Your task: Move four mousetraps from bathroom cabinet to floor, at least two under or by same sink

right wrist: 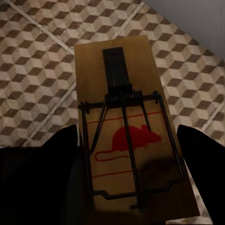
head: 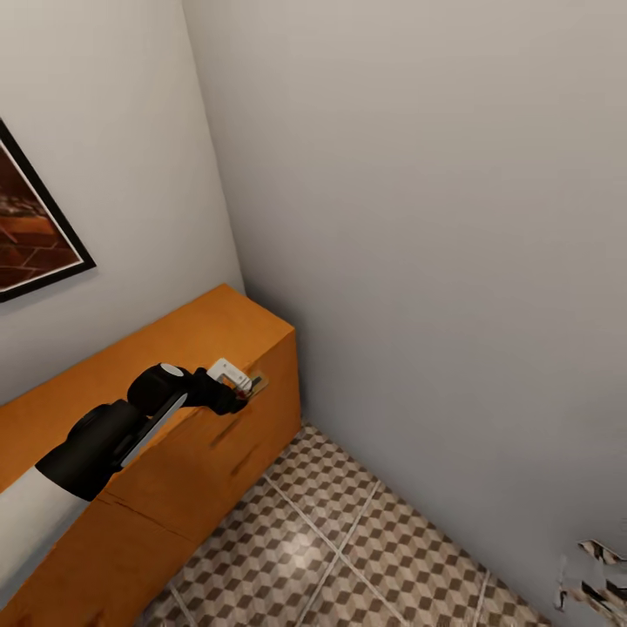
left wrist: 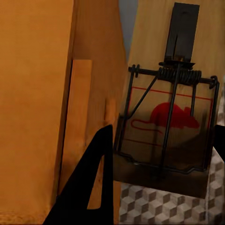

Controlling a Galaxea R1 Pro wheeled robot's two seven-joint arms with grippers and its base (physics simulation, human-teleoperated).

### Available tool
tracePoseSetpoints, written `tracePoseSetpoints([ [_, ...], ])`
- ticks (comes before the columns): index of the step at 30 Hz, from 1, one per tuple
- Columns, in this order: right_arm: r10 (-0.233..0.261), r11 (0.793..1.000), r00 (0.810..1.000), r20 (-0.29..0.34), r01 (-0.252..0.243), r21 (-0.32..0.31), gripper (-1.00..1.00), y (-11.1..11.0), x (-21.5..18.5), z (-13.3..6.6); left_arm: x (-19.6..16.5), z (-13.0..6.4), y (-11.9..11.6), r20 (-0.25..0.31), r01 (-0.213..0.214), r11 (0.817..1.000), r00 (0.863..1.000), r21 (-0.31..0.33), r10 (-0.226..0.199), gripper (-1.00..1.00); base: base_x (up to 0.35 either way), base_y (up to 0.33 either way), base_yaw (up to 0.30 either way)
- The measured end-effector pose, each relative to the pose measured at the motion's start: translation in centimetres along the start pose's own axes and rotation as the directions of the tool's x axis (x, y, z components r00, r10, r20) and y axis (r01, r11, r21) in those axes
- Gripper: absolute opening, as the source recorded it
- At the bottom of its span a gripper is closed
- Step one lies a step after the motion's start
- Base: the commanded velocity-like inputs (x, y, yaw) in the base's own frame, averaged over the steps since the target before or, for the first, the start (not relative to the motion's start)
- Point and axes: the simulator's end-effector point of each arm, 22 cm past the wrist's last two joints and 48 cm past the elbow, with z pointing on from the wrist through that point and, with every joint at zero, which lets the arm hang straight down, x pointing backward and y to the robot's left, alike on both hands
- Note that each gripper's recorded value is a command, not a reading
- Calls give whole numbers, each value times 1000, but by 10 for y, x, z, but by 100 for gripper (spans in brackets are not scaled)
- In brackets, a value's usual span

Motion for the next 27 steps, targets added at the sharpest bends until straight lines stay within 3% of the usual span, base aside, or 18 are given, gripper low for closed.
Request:
tracePoseSetpoints([
  [18, 0, 1000, 1000, 0, 0, 0, -100, 0, 0, 0, 6, 4, 0, -16, 3, 1000, 1000, 1, -3, -100, -334, -70, 0],
  [23, -1, 1000, 1000, 0, 1, 2, -100, -1, 0, 0, 18, 18, -13, -55, 11, 1000, 998, 26, -10, -100, -329, -132, 0],
  [27, -1, 1000, 1000, 0, 1, 2, -100, -1, 0, 0, 35, 31, -26, -104, -4, 999, 994, 44, 8, -100, -313, -140, 0],
])
